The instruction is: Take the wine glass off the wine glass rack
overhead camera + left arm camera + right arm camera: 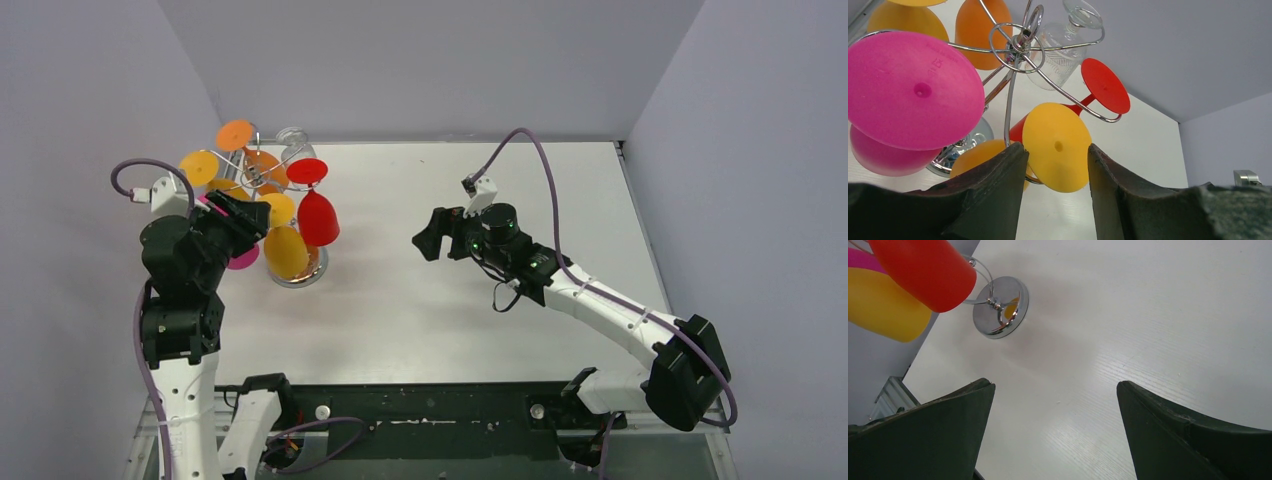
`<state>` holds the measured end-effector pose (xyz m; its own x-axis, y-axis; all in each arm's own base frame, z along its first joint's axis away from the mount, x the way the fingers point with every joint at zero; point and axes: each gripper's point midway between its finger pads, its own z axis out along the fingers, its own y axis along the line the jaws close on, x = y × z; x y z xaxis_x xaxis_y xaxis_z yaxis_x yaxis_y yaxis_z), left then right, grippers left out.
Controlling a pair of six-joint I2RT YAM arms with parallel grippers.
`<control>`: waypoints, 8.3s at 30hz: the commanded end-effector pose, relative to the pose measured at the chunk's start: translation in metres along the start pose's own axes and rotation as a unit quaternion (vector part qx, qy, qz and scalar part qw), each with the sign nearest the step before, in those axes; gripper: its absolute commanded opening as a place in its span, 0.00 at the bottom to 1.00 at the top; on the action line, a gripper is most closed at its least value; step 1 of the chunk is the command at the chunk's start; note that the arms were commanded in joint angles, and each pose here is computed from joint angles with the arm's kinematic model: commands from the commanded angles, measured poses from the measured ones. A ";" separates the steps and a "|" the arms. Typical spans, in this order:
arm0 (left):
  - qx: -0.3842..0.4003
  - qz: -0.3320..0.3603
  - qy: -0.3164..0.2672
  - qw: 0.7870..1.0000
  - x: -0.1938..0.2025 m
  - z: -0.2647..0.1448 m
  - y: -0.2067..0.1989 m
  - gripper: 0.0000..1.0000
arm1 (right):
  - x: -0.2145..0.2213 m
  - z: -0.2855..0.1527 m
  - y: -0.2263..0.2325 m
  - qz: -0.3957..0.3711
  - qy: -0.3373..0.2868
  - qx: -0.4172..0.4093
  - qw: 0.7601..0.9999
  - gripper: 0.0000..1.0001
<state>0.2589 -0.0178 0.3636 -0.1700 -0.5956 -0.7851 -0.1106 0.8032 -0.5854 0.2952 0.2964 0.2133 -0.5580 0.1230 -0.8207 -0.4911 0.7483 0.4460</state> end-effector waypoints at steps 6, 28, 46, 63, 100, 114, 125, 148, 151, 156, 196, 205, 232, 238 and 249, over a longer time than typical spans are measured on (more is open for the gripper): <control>0.001 0.035 -0.017 0.999 -0.012 0.006 -0.002 0.46 | -0.045 -0.012 0.020 -0.015 -0.057 -0.021 0.998 1.00; 0.010 0.102 0.030 0.994 -0.006 0.009 -0.004 0.54 | -0.048 -0.014 0.021 -0.009 -0.061 -0.022 0.998 1.00; 0.017 0.099 0.018 0.995 -0.016 0.010 -0.012 0.52 | -0.048 -0.010 0.017 -0.007 -0.046 -0.004 0.999 1.00; 0.040 0.118 0.047 0.991 -0.006 0.013 -0.017 0.49 | -0.041 -0.007 0.015 0.001 -0.039 -0.003 0.999 1.00; 0.022 0.128 0.083 0.988 0.005 0.008 -0.008 0.52 | -0.041 -0.011 0.017 0.018 -0.042 -0.006 0.999 1.00; 0.016 0.138 0.118 0.983 0.017 0.011 -0.001 0.50 | -0.041 -0.013 0.017 0.027 -0.043 -0.007 0.999 1.00; 0.018 0.146 0.126 0.981 0.017 0.011 -0.002 0.43 | -0.040 -0.010 0.018 0.031 -0.041 -0.009 0.999 1.00; 0.050 0.117 0.105 0.986 0.005 0.023 -0.021 0.00 | -0.047 -0.007 0.015 0.019 -0.034 0.009 0.999 1.00; 0.060 0.103 0.097 0.988 0.004 0.023 -0.026 0.00 | -0.046 -0.007 0.014 0.019 -0.034 0.010 0.999 1.00; 0.069 0.082 0.092 0.990 0.006 0.022 -0.029 0.00 | -0.046 -0.009 0.013 0.019 -0.033 0.014 0.999 1.00; 0.002 -0.100 -0.001 0.995 -0.025 0.010 -0.022 0.00 | -0.052 -0.017 0.008 0.012 -0.038 0.030 0.999 1.00; -0.031 -0.115 -0.026 0.993 -0.027 -0.002 -0.009 0.00 | -0.052 -0.018 0.007 0.013 -0.037 0.031 0.999 1.00; -0.002 -0.180 -0.087 0.980 -0.038 0.017 -0.008 0.00 | -0.057 -0.017 0.008 0.013 -0.041 0.030 0.999 1.00; -0.005 -0.171 -0.087 0.981 -0.041 0.021 -0.008 0.00 | -0.056 -0.017 0.007 0.012 -0.040 0.033 0.999 1.00; -0.024 -0.146 -0.107 0.983 -0.053 -0.011 -0.009 0.00 | -0.050 -0.012 0.008 0.016 -0.028 0.028 0.999 1.00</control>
<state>0.2714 0.0005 0.3777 0.0025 -0.8158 -0.5784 -0.2255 0.5630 -0.7951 0.3025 0.2860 0.2327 -0.5869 0.1386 -0.7977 -0.4141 0.7952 0.4428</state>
